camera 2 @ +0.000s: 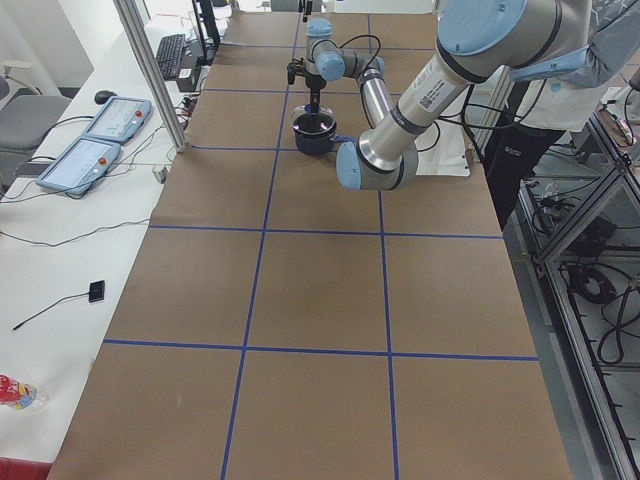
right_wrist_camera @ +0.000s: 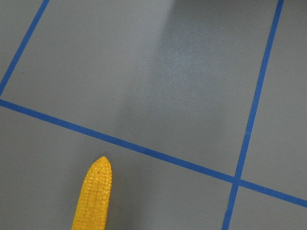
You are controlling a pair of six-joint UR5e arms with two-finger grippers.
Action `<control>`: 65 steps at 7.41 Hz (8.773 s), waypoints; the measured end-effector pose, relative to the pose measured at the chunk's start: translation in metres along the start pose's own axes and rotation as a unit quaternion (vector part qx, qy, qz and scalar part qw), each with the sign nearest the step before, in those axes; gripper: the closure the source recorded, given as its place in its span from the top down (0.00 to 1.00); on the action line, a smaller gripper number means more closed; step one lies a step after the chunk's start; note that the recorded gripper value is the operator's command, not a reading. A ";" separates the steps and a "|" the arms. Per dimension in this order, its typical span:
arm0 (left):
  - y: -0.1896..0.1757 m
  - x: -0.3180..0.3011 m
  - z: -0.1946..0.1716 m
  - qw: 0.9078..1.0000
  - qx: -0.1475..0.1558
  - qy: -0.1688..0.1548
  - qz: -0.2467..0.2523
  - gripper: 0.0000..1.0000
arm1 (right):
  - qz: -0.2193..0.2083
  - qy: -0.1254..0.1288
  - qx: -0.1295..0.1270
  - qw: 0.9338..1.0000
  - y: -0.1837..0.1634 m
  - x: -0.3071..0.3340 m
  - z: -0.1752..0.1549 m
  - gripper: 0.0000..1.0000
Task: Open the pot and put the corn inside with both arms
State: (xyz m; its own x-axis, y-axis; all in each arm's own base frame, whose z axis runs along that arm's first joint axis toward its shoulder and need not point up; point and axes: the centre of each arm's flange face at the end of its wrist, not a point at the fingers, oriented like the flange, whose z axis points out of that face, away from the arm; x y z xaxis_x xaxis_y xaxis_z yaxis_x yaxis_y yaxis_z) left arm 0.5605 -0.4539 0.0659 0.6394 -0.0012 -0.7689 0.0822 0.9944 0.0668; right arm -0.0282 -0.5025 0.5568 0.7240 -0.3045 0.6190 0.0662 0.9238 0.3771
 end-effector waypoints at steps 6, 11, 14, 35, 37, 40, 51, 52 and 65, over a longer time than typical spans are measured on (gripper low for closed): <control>0.009 -0.283 -0.038 0.988 -0.008 -0.048 0.144 0.26 | -0.001 -0.002 -0.002 1.000 -0.001 -0.004 0.003 1.00; 0.062 -0.500 -0.043 0.966 -0.057 -0.076 0.241 0.27 | -0.002 -0.001 -0.003 1.000 -0.002 -0.006 0.004 1.00; 0.087 -0.577 -0.005 0.971 -0.039 -0.039 0.234 0.27 | -0.002 -0.002 -0.003 1.000 -0.003 -0.007 0.005 1.00; 0.011 -0.727 -0.073 0.980 -0.035 -0.078 0.180 0.99 | 0.018 -0.015 -0.015 1.000 -0.004 -0.029 0.017 1.00; 0.001 -0.786 -0.110 0.985 -0.050 -0.075 0.144 0.99 | 0.027 -0.022 -0.023 0.999 -0.004 -0.049 0.026 1.00; 0.005 -0.846 -0.119 0.992 -0.039 -0.069 0.096 0.99 | 0.061 -0.020 -0.010 0.998 0.027 -0.111 0.069 1.00; 0.004 -0.849 -0.121 0.992 -0.022 -0.069 0.107 0.99 | 0.041 -0.020 0.050 0.998 0.016 -0.134 0.155 0.00; 0.004 -0.848 -0.121 0.992 -0.022 -0.069 0.107 0.99 | 0.037 -0.029 0.058 0.997 -0.010 -0.163 0.138 0.00; 0.008 -0.852 -0.118 0.992 -0.027 -0.068 0.102 0.99 | 0.135 -0.053 0.106 0.984 -0.106 -0.595 0.096 1.00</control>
State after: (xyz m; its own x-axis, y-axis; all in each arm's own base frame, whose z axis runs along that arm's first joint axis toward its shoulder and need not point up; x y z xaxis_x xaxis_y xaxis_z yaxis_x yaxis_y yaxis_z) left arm -0.0735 -0.4325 0.6467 0.7366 0.1890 -0.6494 -0.0975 0.9798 0.1746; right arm -0.5318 -0.4420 0.2148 0.6184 -0.0873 0.7810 -0.2723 0.9085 0.3171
